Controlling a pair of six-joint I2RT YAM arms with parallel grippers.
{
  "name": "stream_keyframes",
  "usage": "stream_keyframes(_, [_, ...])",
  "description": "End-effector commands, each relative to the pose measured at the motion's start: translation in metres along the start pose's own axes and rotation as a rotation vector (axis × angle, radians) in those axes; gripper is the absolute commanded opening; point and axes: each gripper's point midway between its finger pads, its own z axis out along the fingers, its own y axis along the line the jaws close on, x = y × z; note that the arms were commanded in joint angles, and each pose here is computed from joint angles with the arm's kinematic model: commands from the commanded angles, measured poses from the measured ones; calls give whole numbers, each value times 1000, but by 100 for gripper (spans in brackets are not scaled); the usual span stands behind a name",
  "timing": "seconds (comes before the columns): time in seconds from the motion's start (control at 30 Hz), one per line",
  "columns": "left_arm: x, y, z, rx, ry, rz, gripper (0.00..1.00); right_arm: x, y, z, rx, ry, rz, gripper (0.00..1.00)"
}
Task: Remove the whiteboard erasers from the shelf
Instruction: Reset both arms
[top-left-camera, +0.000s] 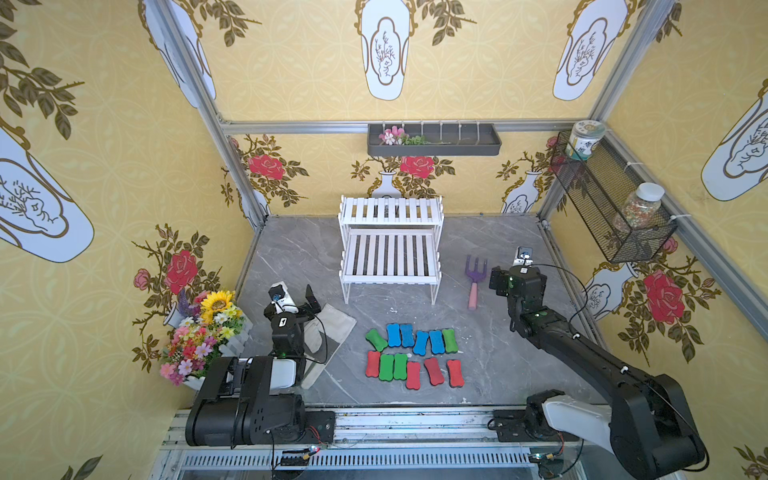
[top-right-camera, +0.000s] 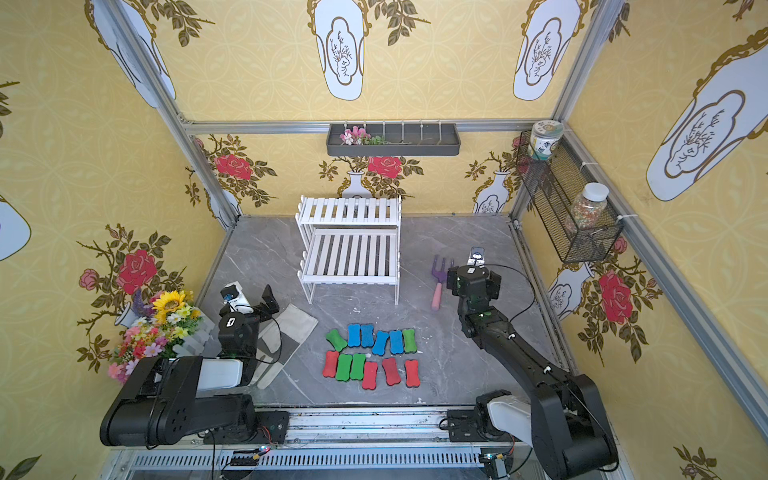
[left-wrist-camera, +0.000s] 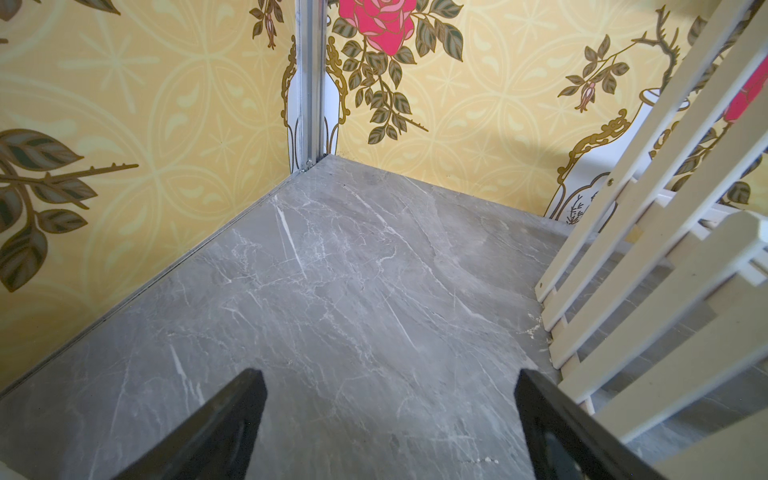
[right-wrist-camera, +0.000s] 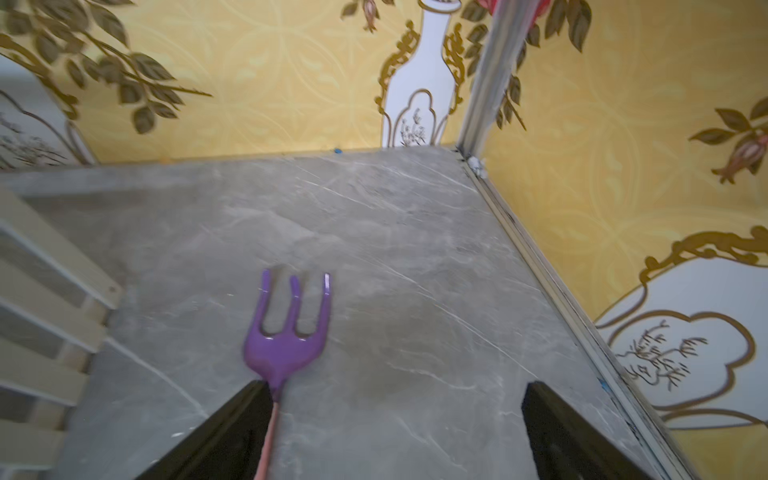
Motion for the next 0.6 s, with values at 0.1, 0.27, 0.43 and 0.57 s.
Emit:
stream_keyframes(0.1, [-6, 1, -1, -2, -29, -10, 99, 38, -16, 14, 61, 57, -51, 97])
stream_keyframes(0.27, [-6, 0, -1, -2, -29, -10, 99, 50, -11, 13, -22, -64, 12, 97])
stream_keyframes(0.43, [-7, 0, -1, -1, -29, -10, 100, 74, 0, 21, -110, -76, 13, 97])
stream_keyframes(0.57, [-7, 0, -1, -1, -30, -11, 99, 78, -5, 27, -128, -52, 48, 97])
